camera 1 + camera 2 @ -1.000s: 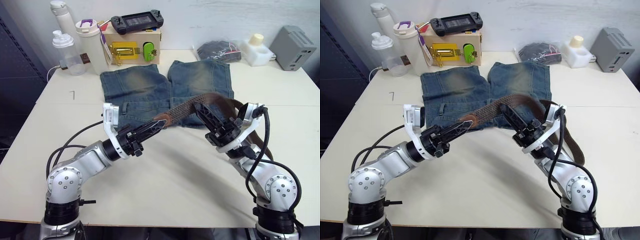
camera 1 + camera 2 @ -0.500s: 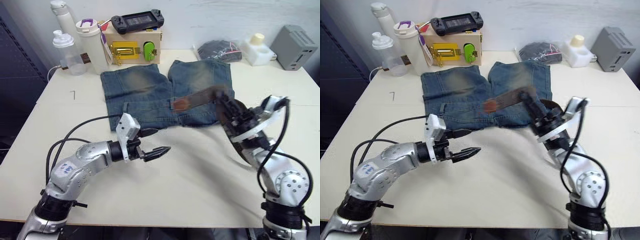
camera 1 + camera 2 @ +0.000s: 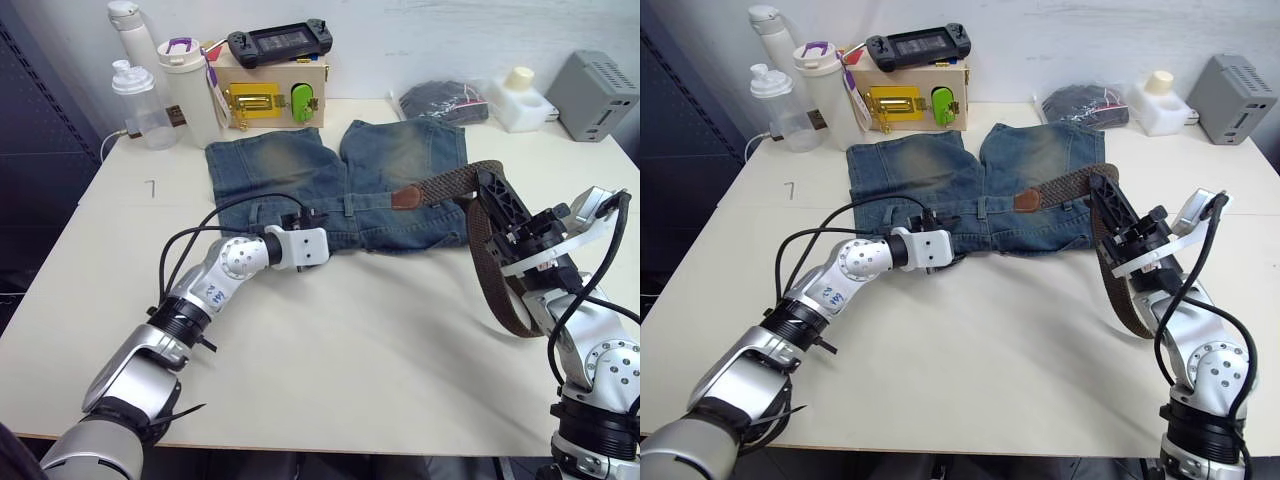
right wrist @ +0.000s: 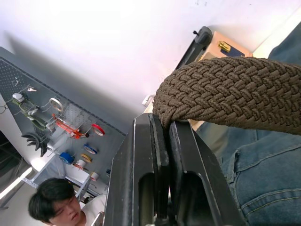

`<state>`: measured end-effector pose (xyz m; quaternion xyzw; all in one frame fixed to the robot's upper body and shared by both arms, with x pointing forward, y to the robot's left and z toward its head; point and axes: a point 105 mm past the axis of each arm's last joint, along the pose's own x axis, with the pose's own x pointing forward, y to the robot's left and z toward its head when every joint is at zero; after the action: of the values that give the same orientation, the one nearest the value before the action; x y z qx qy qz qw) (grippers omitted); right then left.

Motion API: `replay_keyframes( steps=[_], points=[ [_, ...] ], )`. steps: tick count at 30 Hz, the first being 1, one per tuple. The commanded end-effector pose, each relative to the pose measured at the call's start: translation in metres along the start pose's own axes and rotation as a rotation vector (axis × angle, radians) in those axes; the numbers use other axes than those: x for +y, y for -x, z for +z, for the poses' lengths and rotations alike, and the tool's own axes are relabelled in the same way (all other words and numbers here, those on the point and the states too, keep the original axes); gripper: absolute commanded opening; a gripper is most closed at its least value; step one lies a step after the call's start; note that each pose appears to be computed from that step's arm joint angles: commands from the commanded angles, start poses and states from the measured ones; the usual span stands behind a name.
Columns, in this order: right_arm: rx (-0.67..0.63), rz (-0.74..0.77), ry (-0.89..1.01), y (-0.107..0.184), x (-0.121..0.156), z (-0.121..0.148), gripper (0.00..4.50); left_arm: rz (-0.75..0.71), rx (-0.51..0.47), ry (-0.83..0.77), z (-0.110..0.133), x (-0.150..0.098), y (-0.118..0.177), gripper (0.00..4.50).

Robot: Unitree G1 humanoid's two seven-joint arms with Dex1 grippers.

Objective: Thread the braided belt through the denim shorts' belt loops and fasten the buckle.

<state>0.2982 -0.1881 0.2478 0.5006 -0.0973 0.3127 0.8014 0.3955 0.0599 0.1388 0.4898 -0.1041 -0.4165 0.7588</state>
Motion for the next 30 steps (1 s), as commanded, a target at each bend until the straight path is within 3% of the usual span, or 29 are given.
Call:
replay_keyframes(
  steps=[1,5,6,10,14,19,24,27,29,30],
  points=[
    [-0.038,0.045,0.017,0.002,0.014,0.008,0.00,-0.032,0.132,0.024,-0.034,-0.009,0.007,1.72],
    [-0.049,0.038,0.017,0.002,0.012,0.010,0.00,-0.038,0.154,0.032,-0.040,-0.013,0.008,0.06],
    [-0.049,0.039,0.017,0.002,0.012,0.010,0.00,-0.030,0.153,0.043,-0.040,-0.013,0.009,0.03],
    [-0.051,0.038,0.026,0.000,0.012,0.012,0.00,0.003,0.106,0.080,-0.032,-0.011,0.021,0.03],
    [-0.076,0.016,0.071,0.003,0.013,0.025,0.00,-0.014,0.025,0.100,-0.013,-0.032,0.064,0.03],
    [-0.053,-0.035,0.146,0.007,0.009,0.037,0.00,-0.073,0.118,0.083,-0.015,-0.082,0.128,0.03],
    [0.012,-0.078,0.165,0.010,-0.002,0.037,0.00,-0.116,0.163,0.078,-0.008,-0.119,0.161,0.03],
    [0.071,-0.087,0.164,0.013,-0.006,0.033,0.00,-0.110,0.191,0.115,-0.010,-0.126,0.170,0.03],
    [0.116,-0.095,0.152,0.016,-0.009,0.028,0.00,-0.090,0.158,0.178,-0.001,-0.123,0.171,1.04],
    [0.141,-0.099,0.144,0.016,-0.011,0.024,0.00,-0.085,0.148,0.189,0.003,-0.120,0.170,1.31]
  ],
)
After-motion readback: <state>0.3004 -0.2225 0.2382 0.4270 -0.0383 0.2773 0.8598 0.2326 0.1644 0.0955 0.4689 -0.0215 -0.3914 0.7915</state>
